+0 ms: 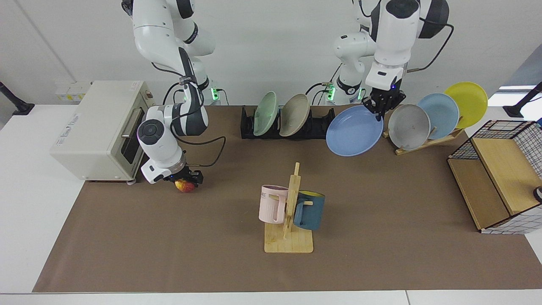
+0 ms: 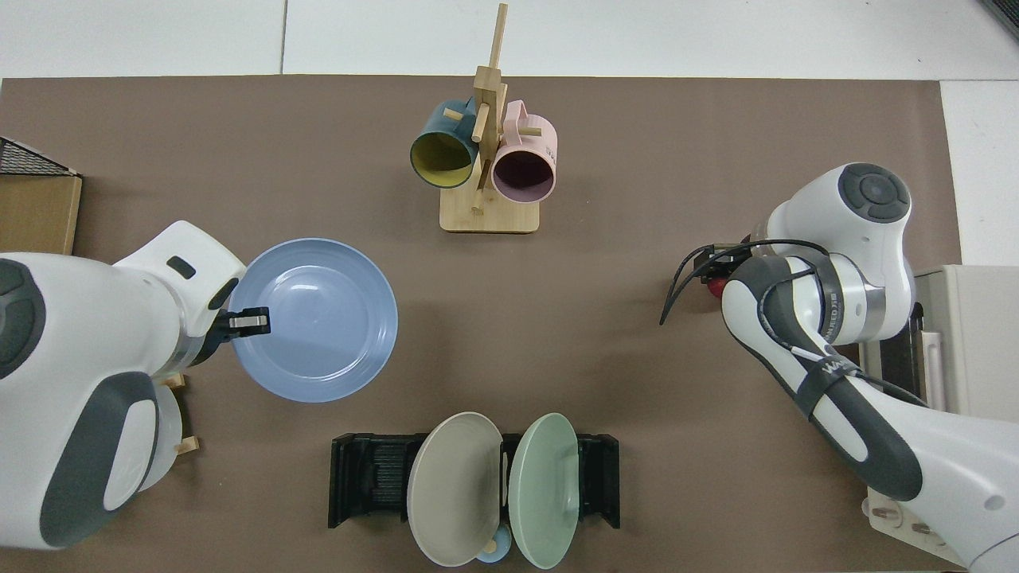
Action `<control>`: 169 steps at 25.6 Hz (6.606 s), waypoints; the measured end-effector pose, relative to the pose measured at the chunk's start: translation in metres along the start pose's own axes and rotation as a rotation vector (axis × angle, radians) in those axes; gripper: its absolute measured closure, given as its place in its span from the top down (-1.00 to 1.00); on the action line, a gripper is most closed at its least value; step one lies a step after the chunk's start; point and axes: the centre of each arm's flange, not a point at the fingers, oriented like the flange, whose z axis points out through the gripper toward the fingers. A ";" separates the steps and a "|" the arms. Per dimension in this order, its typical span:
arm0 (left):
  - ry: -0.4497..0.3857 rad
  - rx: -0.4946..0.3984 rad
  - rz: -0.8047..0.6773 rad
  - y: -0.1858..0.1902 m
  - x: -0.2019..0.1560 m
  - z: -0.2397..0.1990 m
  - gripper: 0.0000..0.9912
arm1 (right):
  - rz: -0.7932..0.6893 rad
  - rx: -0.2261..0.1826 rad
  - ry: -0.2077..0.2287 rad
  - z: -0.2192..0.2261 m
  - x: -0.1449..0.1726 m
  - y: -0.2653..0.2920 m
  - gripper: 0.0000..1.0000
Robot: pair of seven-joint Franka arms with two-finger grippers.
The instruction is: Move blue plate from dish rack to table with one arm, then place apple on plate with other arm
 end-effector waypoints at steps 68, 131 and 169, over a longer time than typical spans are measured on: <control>0.029 -0.173 -0.083 0.033 0.025 0.097 1.00 | -0.057 -0.022 0.088 -0.183 -0.036 0.005 0.56; 0.024 -0.037 -0.061 -0.125 0.056 -0.091 1.00 | 0.203 0.049 0.054 -0.003 -0.128 -0.355 1.00; 0.024 -0.036 -0.070 -0.130 0.056 -0.092 1.00 | -0.118 0.031 0.171 -0.291 -0.051 0.035 1.00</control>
